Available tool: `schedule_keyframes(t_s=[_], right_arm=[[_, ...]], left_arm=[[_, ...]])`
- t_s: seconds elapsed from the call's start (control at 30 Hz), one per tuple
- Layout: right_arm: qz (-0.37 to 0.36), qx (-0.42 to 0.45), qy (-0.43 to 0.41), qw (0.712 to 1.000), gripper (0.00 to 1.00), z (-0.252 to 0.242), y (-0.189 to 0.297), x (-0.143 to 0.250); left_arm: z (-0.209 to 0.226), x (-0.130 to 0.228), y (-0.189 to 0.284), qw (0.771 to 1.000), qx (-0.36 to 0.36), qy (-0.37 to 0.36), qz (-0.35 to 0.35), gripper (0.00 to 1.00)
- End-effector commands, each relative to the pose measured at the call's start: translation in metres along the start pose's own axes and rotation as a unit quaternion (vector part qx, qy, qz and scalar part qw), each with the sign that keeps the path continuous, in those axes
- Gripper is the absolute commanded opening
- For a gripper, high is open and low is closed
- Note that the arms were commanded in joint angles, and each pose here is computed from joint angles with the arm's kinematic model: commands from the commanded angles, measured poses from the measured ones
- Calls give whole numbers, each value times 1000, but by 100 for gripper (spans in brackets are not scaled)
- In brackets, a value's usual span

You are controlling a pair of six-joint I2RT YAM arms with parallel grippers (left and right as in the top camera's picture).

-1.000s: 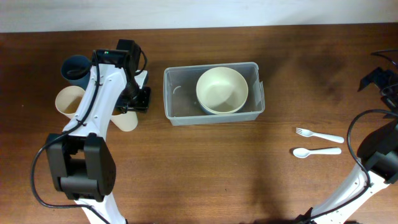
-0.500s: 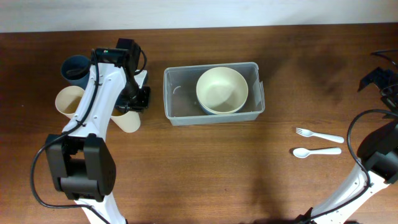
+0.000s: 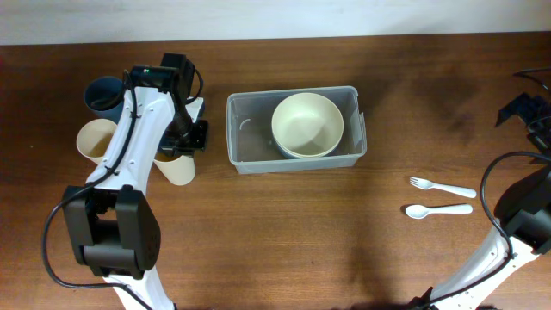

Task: Pack container
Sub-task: 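Lift the cream cup and carry it right toward the container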

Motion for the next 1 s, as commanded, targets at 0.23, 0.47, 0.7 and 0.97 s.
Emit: schedule_keyframes(t_s=[0.23, 0.47, 0.7, 0.97], right_arm=[[-15, -3, -4, 1000, 99, 1, 13, 5], [-15, -3, -3, 1000, 99, 1, 13, 5], [-15, -3, -3, 1000, 99, 1, 13, 5], [-15, -3, -3, 1000, 99, 1, 13, 5]], left_arm=[[-2, 3, 32, 1000, 24, 6, 7, 2], [-19, 6, 62, 999, 48, -15, -10, 2], [-54, 12, 100, 995, 60, -49, -65, 2], [-68, 11, 139, 986, 85, -42, -141, 1]])
Point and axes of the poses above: each gripper's point midway between its finger pads, its own y axis back along the fingers, its own z axis along the line the jaws close on, x = y × z, the point moved 10 cm from there along y, back along the fingers, and after that the axes turned 7 degrees about y, right-handed, at the moved point
